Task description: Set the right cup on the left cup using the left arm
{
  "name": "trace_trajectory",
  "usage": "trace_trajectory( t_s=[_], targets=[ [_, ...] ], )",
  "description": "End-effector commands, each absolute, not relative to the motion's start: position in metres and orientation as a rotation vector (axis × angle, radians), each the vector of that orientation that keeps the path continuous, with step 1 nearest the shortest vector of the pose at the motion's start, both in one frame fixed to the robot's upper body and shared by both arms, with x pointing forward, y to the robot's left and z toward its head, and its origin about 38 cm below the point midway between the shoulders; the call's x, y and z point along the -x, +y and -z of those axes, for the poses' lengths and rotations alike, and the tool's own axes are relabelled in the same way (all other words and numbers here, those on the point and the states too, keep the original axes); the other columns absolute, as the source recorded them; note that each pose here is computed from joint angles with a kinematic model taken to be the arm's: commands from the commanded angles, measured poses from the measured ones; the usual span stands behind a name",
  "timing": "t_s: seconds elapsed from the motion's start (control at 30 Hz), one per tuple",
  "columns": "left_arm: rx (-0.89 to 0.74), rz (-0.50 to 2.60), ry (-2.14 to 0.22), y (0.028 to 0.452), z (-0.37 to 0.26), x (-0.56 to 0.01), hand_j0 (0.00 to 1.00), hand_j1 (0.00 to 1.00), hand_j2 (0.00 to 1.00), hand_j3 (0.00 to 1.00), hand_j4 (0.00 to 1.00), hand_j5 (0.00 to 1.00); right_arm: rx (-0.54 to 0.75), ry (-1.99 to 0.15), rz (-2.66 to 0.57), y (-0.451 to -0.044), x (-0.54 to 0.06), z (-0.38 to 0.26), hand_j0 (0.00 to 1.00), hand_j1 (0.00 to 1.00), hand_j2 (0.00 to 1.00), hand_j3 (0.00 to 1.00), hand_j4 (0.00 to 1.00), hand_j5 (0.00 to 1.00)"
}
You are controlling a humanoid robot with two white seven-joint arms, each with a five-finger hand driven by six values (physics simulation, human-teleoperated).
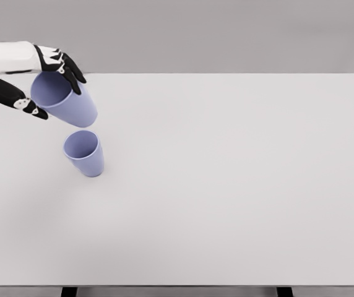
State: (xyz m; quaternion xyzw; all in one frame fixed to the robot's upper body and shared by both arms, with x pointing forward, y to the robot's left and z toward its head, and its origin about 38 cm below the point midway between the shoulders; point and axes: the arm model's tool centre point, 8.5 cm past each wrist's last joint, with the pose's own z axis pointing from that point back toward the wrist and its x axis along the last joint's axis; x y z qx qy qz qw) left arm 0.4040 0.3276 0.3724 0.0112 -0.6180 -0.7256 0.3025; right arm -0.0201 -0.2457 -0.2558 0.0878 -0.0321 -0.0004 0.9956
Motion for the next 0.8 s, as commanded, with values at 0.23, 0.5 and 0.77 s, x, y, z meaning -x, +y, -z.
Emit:
trace_trajectory(
  t_s=[0.23, 0.5, 0.77],
  targets=[
    [-0.008, 1.897, -1.575, 0.344, -0.356, -0.390, 0.55, 0.55, 0.55, 0.55, 0.55, 0.55, -0.177, -0.064, -0.001, -0.246, 0.020, 0.256, 1.00, 1.00, 1.00, 1.00, 1.00, 1.00],
    [0.007, 1.892, -1.567, 0.342, -0.349, -0.393, 0.55, 0.55, 0.55, 0.55, 0.55, 0.55, -0.177, -0.064, -0.001, -0.246, 0.020, 0.256, 1.00, 1.00, 1.00, 1.00, 1.00, 1.00],
    [0.017, 1.886, -1.559, 0.341, -0.342, -0.396, 0.56, 0.56, 0.56, 0.56, 0.56, 0.56, -0.177, -0.065, 0.001, -0.246, 0.020, 0.256, 1.00, 1.00, 1.00, 1.00, 1.00, 1.00]
  ],
)
